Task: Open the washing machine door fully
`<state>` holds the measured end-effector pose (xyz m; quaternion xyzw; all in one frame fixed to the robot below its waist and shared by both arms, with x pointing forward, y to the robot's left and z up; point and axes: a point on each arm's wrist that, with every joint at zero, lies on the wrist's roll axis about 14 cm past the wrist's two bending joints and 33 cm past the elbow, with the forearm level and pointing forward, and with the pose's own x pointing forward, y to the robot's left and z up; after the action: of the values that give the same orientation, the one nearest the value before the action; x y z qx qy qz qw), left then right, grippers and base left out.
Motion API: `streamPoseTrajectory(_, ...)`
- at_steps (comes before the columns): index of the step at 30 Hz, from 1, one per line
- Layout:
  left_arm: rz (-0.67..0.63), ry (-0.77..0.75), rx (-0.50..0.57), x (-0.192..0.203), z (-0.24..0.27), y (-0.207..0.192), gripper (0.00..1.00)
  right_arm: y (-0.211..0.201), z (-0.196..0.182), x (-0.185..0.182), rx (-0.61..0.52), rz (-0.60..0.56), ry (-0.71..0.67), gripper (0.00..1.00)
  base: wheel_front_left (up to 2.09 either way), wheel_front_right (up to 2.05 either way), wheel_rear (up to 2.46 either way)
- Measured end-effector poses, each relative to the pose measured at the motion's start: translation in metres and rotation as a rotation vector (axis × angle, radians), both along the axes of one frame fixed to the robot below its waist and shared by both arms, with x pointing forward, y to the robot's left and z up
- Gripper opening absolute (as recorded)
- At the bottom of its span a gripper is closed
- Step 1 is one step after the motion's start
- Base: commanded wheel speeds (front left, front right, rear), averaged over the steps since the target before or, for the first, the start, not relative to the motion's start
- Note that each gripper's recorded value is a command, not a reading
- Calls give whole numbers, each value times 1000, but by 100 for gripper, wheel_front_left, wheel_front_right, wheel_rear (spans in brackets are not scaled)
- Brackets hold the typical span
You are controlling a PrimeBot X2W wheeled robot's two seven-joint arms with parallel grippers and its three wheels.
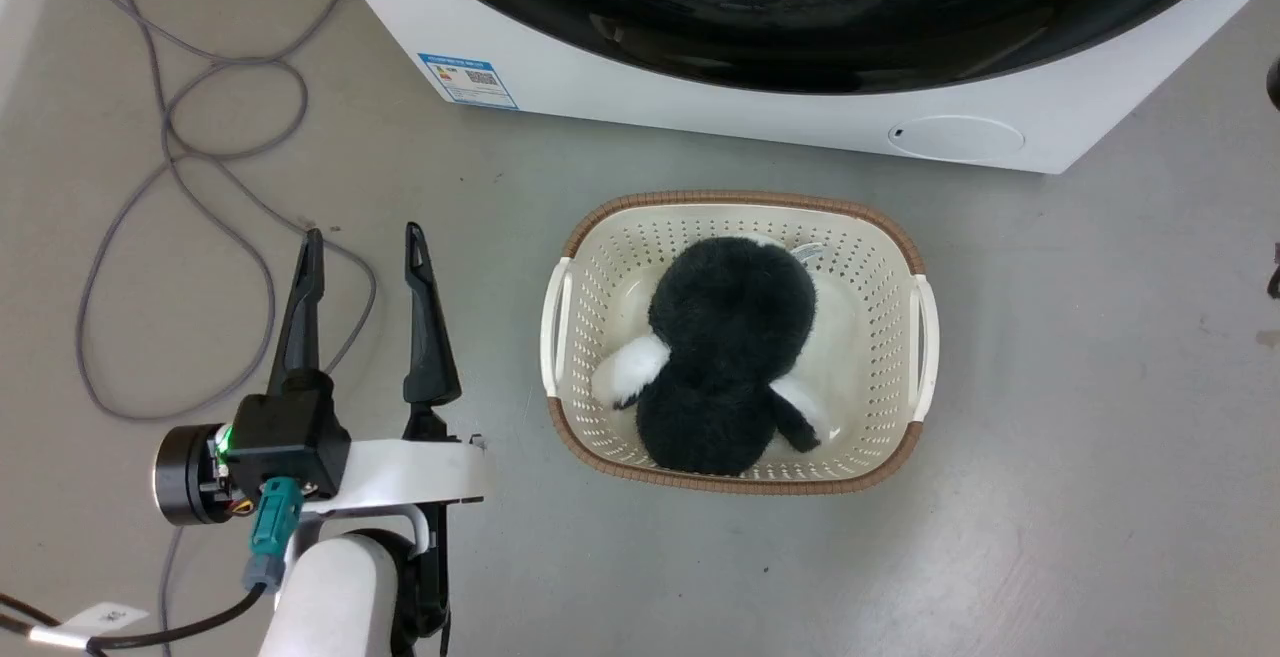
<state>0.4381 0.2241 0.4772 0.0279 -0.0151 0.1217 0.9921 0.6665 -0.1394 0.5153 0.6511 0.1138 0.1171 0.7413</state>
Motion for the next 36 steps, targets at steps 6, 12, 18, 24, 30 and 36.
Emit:
streamPoseTrajectory(6,-8,-7,-3,2,-1,-3,100,2,2,-4,12,71,16,0,0,0,0)
streamPoseTrajectory(12,-22,-23,-9,4,4,-8,100,5,10,-13,-5,106,5,0,0,0,0)
streamPoseTrajectory(18,-43,-36,-17,7,8,-14,100,10,14,-26,-24,151,-2,0,0,0,0)
streamPoseTrajectory(24,-56,-52,-15,7,14,-18,100,16,13,-42,-59,195,0,0,0,0,0)
streamPoseTrajectory(30,-54,-70,-16,1,23,-17,100,27,10,-66,-68,254,10,0,0,0,0)
streamPoseTrajectory(36,-50,-73,-12,-13,28,-16,100,43,7,-101,-92,331,13,0,0,0,0)
